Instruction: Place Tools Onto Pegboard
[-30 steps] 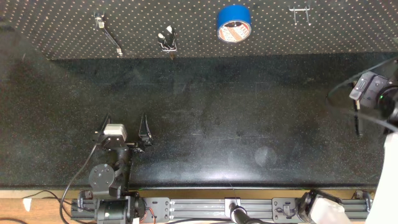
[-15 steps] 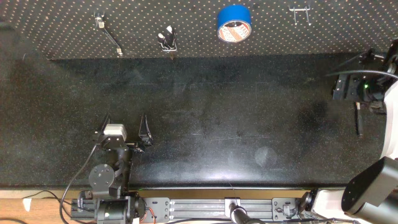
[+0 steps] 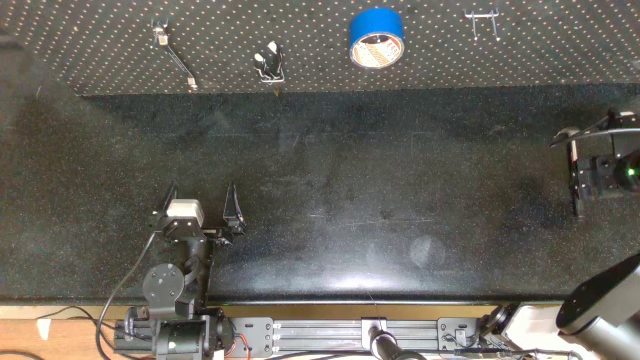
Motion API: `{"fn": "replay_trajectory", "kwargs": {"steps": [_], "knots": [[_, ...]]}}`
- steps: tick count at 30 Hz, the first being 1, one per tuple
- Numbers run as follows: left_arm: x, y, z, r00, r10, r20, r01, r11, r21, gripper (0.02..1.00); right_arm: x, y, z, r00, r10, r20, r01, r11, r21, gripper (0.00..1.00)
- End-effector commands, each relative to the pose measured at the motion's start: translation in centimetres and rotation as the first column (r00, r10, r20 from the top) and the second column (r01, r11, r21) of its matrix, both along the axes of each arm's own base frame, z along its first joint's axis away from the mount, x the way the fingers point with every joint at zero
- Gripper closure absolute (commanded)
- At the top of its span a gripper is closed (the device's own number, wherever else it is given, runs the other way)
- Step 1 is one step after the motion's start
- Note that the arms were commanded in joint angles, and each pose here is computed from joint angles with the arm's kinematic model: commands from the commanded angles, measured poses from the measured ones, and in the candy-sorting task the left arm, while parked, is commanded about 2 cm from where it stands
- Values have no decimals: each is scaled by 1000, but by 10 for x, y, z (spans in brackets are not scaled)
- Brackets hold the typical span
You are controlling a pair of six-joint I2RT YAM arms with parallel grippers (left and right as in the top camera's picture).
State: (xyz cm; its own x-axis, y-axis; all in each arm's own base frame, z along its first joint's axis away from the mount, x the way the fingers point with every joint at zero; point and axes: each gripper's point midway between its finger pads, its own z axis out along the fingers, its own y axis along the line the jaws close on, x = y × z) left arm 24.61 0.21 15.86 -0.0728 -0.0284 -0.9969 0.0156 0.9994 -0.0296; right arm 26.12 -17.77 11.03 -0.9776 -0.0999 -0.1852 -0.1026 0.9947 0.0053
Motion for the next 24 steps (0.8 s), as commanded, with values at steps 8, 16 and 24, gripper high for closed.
{"fn": "replay_trajectory", "kwargs": {"steps": [8,16,24], "knots": [[0,0,-1,1000,3,0,-3,1000,-5,25,-8,-14,-78,975,-50,-215,62,997,47,5],[0,0,-1,1000,3,0,-3,1000,-5,23,-4,-32,-79,964,-163,-208,155,987,-53,5],[0,0,-1,1000,3,0,-3,1000,-5,25,14,-13,-79,976,-83,-200,72,995,-64,5]]}}
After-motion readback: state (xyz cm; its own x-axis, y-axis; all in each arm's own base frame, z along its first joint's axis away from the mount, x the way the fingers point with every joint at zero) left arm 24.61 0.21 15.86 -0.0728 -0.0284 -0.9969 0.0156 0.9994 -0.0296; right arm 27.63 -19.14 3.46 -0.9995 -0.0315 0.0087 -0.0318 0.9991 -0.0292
